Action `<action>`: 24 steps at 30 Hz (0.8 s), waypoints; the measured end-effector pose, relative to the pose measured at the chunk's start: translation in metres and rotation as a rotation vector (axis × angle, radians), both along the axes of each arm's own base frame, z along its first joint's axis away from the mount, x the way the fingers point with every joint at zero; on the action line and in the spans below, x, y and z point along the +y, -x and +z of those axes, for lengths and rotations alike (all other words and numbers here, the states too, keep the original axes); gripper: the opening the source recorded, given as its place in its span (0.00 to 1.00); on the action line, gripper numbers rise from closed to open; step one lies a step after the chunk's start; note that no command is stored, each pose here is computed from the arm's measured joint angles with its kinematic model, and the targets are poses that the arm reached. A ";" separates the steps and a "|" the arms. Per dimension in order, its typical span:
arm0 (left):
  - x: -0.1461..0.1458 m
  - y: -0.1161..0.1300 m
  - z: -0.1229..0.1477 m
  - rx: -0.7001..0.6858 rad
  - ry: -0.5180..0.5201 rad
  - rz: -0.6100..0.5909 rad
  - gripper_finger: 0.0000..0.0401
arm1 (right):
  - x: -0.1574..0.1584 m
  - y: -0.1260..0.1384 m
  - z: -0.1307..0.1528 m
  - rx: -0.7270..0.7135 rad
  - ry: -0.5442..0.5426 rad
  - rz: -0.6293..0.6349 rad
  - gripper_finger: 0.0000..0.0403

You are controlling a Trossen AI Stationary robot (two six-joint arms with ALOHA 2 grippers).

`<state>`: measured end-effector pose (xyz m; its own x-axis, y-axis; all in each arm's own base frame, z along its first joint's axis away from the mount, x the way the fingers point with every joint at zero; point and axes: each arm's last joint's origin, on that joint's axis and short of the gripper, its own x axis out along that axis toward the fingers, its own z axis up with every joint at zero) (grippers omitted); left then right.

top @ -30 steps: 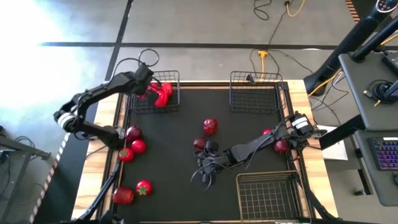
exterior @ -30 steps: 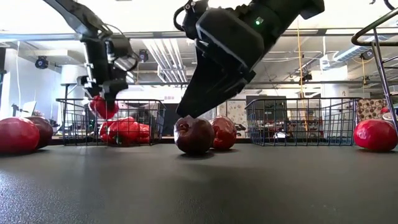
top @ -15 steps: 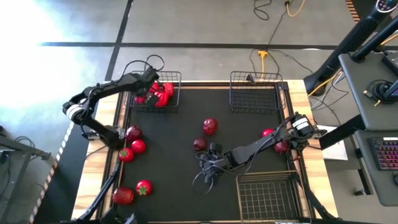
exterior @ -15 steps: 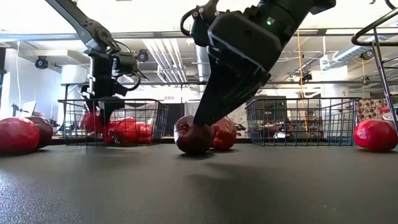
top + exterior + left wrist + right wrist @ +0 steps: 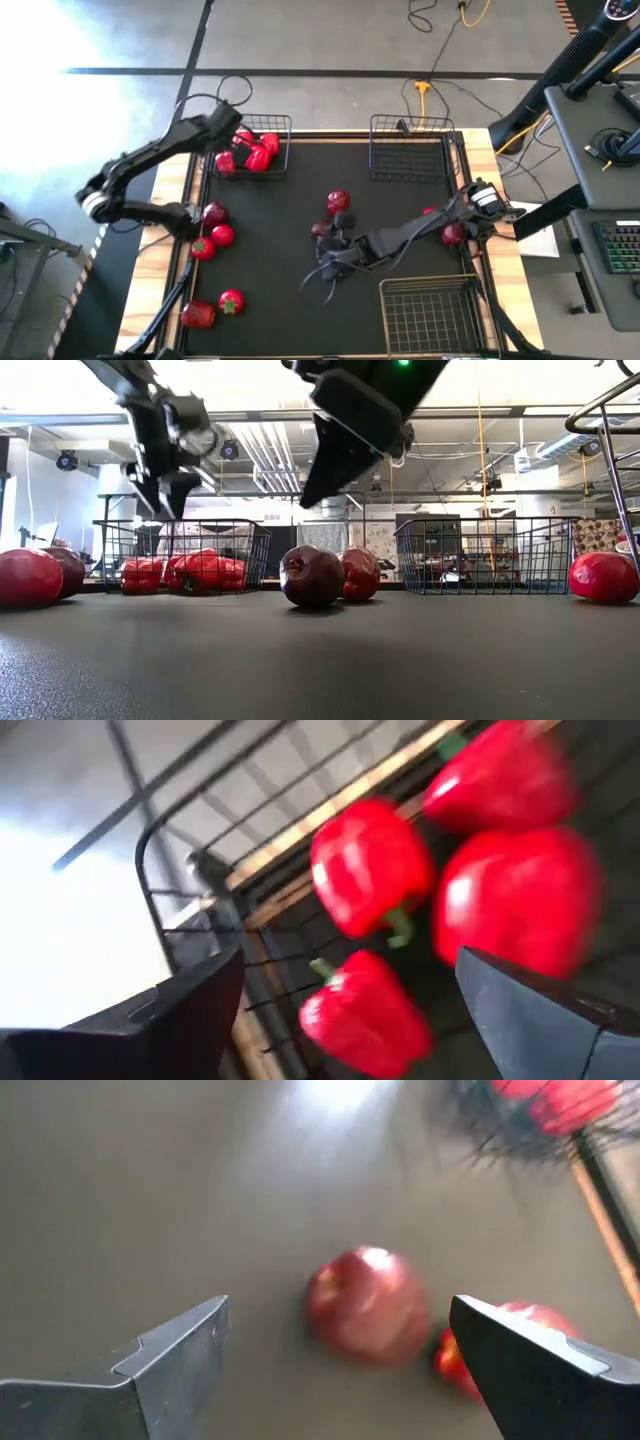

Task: Sort produce into baskets
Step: Put the apple into the right black wire basket

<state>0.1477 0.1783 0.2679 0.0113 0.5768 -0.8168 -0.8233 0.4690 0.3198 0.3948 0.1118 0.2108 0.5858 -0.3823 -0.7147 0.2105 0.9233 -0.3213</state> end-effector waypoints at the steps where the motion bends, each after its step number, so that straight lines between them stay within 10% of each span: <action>1: -0.007 0.001 0.005 -0.040 -0.011 -0.020 0.86 | -0.004 -0.003 0.004 0.001 0.012 0.010 0.91; 13: -0.115 0.003 -0.010 -0.435 -0.083 -0.380 0.86 | -0.070 -0.021 0.010 0.039 -0.266 0.033 0.99; 24: -0.195 -0.005 -0.073 -0.903 -0.115 -0.880 0.84 | -0.086 -0.021 0.006 0.127 -0.142 0.261 0.99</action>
